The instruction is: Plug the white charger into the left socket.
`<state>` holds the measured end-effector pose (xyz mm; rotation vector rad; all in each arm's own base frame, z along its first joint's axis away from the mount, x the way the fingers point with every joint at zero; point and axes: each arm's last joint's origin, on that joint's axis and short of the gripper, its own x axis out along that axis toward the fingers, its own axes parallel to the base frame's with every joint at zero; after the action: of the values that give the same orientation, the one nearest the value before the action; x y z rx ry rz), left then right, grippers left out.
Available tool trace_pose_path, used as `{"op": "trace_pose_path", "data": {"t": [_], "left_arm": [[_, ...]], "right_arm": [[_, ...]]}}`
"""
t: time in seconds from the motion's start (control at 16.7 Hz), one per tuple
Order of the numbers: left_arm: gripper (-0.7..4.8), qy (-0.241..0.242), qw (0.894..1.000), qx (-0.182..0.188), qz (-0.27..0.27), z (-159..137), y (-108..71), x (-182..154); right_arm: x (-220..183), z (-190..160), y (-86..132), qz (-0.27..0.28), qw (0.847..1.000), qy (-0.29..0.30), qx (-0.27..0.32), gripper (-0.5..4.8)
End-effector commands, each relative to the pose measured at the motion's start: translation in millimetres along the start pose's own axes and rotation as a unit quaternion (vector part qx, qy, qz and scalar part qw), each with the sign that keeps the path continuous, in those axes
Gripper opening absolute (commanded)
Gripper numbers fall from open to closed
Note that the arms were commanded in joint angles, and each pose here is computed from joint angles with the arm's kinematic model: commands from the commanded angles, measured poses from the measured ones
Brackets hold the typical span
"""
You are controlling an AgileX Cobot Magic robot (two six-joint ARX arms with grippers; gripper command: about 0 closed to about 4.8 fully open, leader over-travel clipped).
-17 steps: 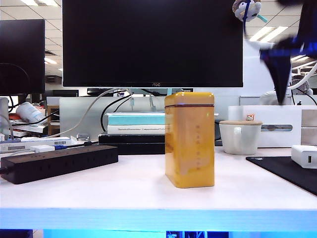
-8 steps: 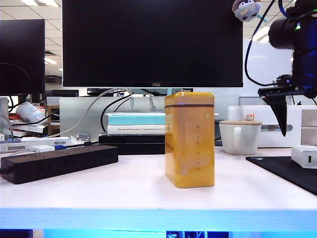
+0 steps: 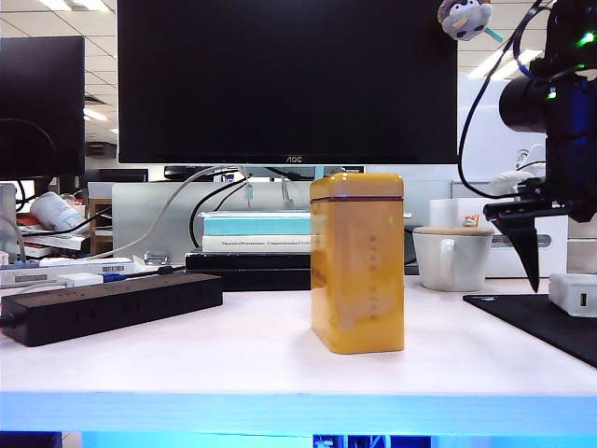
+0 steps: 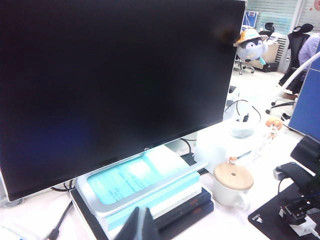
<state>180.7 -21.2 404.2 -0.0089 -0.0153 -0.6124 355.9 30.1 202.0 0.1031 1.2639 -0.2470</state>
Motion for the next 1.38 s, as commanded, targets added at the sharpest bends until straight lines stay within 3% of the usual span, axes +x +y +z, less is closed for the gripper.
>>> {"op": "trace_pose_path", "data": {"t": [0.06,0.12,0.18,0.24,0.3,0.72,0.96,1.2,1.38], "left_arm": [[-0.05,-0.004,1.000,0.004,-0.002,2,-0.7,-1],[-0.05,-0.002,1.000,0.004,-0.002,2,-0.7,-1],[-0.05,-0.001,1.000,0.003,-0.002,1,-0.6,-1],[-0.05,-0.002,1.000,0.003,-0.002,1,-0.6,-1],[-0.05,-0.002,1.000,0.003,-0.002,1,-0.6,-1],[-0.05,-0.002,1.000,0.004,-0.002,1,-0.6,-1],[-0.05,-0.001,1.000,0.003,-0.002,1,-0.6,-1],[-0.05,-0.002,1.000,0.005,-0.002,1,-0.6,-1],[-0.05,-0.001,1.000,0.005,-0.002,1,-0.6,-1]], "right_arm": [[9,1,1,0.020,1.000,0.010,0.007,4.51],[10,1,1,0.019,1.000,0.012,0.006,4.11],[11,1,1,0.018,1.000,0.013,0.006,2.52],[11,1,1,0.018,1.000,0.014,0.006,1.64],[11,1,1,0.018,1.000,0.013,0.006,1.34],[0,-7,-3,0.007,0.999,0.048,-0.003,1.35],[-26,-7,-7,0.016,1.000,0.020,0.001,1.35],[-85,-11,-13,0.119,0.991,-0.059,0.012,1.36],[-128,-15,-15,0.251,0.955,-0.090,0.129,1.36]]}}
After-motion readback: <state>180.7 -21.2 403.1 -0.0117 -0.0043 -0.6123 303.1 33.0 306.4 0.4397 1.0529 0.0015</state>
